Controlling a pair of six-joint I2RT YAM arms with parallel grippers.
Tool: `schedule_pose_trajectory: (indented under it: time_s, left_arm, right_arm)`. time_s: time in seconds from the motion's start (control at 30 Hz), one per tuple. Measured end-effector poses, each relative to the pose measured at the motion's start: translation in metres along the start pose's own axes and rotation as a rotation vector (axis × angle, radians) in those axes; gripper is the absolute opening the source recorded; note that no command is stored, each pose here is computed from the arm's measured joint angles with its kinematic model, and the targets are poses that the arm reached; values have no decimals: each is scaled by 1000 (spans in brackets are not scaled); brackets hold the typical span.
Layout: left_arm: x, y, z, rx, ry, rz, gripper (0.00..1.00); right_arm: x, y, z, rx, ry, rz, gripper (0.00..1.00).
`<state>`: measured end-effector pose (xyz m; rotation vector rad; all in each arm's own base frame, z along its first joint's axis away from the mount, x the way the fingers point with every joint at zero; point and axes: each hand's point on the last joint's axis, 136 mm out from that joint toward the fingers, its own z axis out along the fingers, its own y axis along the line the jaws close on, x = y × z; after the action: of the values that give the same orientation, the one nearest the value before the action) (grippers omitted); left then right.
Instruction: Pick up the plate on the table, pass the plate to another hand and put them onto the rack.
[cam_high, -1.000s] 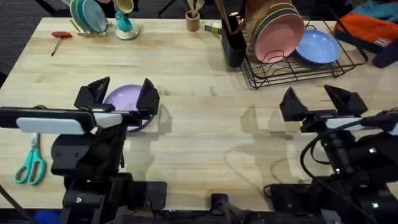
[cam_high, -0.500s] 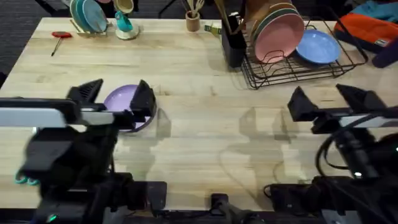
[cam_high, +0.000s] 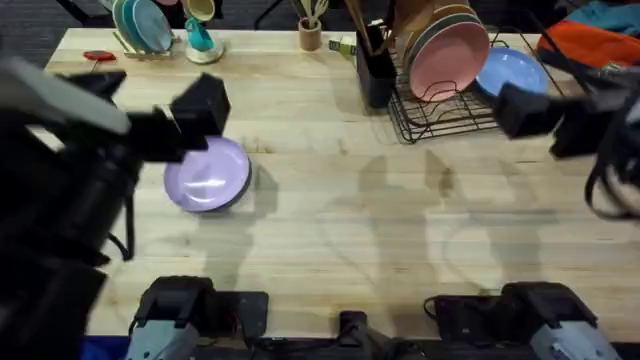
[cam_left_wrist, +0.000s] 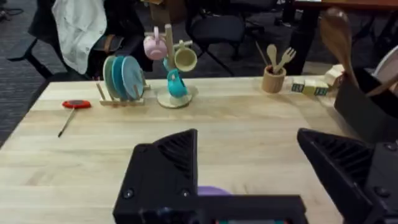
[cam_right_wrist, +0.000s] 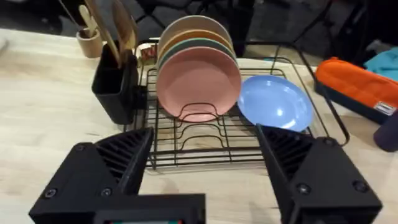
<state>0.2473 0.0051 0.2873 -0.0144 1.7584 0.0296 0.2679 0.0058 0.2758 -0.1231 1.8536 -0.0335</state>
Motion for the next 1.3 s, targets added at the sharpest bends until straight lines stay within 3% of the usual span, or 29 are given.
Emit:
schedule_pose_trajectory:
  time_s: [0.27,0.5,0.77,1.0,1.3]
  left_arm:
    - [-40,0,6,0,49,1,993]
    - [-52,0,11,1,60,1,994]
    - [-51,1,11,-3,63,1,993]
    - [-22,12,14,-59,189,-10,992]
    - [23,65,23,-254,401,-130,991]
  right_arm:
    - [-29,3,32,-57,133,10,994]
    - [-35,2,51,-69,176,14,993]
    - [-34,3,52,-73,181,15,995]
    - [-34,3,52,-73,181,15,995]
    - [-34,3,52,-73,180,14,995]
